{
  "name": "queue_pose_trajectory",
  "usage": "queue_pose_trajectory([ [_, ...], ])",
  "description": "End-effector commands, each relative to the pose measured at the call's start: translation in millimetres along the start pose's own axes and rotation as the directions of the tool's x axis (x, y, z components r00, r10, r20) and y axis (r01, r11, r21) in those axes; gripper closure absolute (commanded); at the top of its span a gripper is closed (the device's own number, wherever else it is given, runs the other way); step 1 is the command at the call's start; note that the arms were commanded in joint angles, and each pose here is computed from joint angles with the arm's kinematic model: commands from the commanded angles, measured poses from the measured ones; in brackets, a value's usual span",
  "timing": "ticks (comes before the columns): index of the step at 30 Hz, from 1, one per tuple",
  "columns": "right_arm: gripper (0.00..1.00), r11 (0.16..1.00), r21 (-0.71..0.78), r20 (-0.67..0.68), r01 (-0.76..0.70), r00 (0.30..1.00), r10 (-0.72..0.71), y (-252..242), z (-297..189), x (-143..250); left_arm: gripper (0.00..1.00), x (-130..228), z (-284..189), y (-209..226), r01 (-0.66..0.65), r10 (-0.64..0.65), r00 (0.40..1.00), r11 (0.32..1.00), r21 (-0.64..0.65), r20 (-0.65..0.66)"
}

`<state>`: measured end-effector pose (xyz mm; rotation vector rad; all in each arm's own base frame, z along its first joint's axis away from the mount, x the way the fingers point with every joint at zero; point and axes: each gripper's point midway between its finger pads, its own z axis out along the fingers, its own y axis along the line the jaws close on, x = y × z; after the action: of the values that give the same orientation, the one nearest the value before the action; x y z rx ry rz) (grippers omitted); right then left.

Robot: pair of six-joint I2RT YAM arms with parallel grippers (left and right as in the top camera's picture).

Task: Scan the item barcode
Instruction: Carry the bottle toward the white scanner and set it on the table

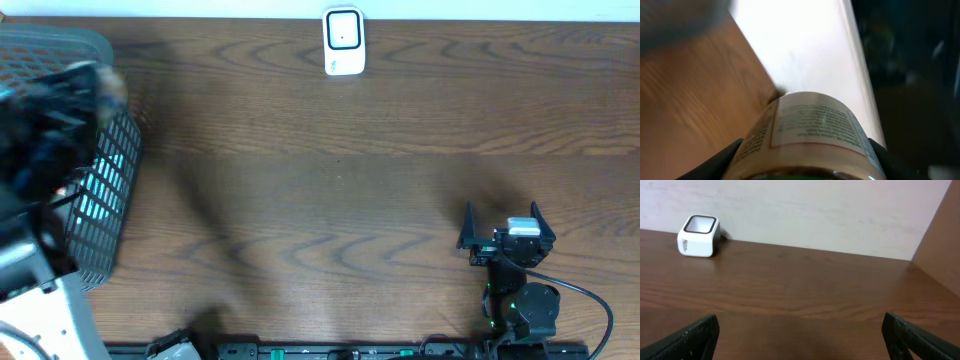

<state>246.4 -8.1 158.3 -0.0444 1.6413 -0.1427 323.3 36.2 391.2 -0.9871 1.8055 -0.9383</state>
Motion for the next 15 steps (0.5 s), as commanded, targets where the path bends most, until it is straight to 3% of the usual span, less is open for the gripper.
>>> queue_pose_trajectory([
  [1, 0.01, 1.000, 0.018, -0.004, -0.011, 1.000, 0.012, -3.8, 0.0, 1.2, 0.35, 41.2, 24.3, -12.0, -0.150, 0.150, 0.983, 0.989, 0.005, -0.106],
  [9, 0.01, 1.000, 0.018, -0.004, -0.011, 1.000, 0.012, -3.8, 0.0, 1.2, 0.35, 133.2, 85.0, 28.1, -0.309, 0.231, 0.918, 0.927, -0.215, -0.322],
  [15, 0.01, 1.000, 0.018, -0.004, -0.011, 1.000, 0.012, -3.8, 0.0, 1.2, 0.35, 186.6, 120.2, 67.1, -0.433, 0.269, 0.865, 0.827, -0.359, -0.424],
])
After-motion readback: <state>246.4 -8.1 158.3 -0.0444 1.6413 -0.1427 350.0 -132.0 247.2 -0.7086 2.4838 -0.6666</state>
